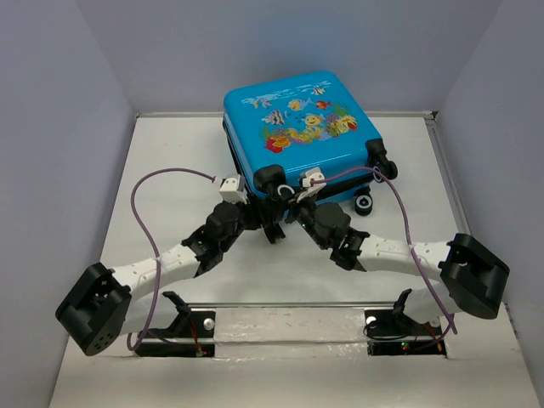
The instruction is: Pack the luggage
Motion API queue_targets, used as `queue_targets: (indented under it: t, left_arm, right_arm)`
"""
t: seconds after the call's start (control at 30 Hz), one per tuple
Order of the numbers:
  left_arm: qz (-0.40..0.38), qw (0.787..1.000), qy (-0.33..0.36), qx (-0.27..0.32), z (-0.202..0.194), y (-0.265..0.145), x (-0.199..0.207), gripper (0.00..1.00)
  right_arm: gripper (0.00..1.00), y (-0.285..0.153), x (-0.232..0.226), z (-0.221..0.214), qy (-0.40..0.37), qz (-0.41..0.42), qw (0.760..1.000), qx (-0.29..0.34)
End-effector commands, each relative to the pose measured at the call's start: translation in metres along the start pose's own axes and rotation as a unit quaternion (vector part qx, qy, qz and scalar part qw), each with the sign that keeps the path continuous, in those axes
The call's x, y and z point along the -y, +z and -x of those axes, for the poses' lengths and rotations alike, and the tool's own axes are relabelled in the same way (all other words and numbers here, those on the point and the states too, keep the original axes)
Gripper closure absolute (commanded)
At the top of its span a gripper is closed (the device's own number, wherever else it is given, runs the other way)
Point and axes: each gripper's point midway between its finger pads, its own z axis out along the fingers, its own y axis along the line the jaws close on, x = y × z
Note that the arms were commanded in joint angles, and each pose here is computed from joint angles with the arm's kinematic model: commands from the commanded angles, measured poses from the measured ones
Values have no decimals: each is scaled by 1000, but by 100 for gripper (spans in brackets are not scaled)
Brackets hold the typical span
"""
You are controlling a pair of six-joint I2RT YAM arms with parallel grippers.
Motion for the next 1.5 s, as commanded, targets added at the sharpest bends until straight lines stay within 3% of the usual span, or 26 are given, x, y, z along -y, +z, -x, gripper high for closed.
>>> queue_targets:
  t: [0.0,0.1,0.33,0.4,0.6,0.67,0.77,0.93,1.47]
  left_arm:
    - [-14,997,7,72,43,7,19,46]
    - [-4,997,11,80,47,8,17,52]
    - [23,995,6,94,52,15,12,78]
    - [27,995,-3,97,53,17,12,79]
    - [7,995,-12,96,45,19,27,53]
    - [9,995,-16,100,45,18,27,53]
    - [11,994,-27,110,46,19,27,57]
    - [41,990,-41,127,52,22,18,94]
    - [141,982,-5,128,50,-7,-40,94]
  right_arm:
    - [92,2,-4,57,32,5,996,77]
    - [93,0,-6,58,34,12,996,80]
    - [93,-4,-19,56,28,31,996,81]
    - [93,-6,-23,55,27,36,996,79]
    - [93,-9,-30,47,25,44,996,71]
    - [93,-8,-30,48,25,44,996,72]
    - [93,-10,-34,49,25,50,996,73]
    - [93,-14,-35,52,24,51,995,78]
    - [93,-52,-5,50,33,25,996,77]
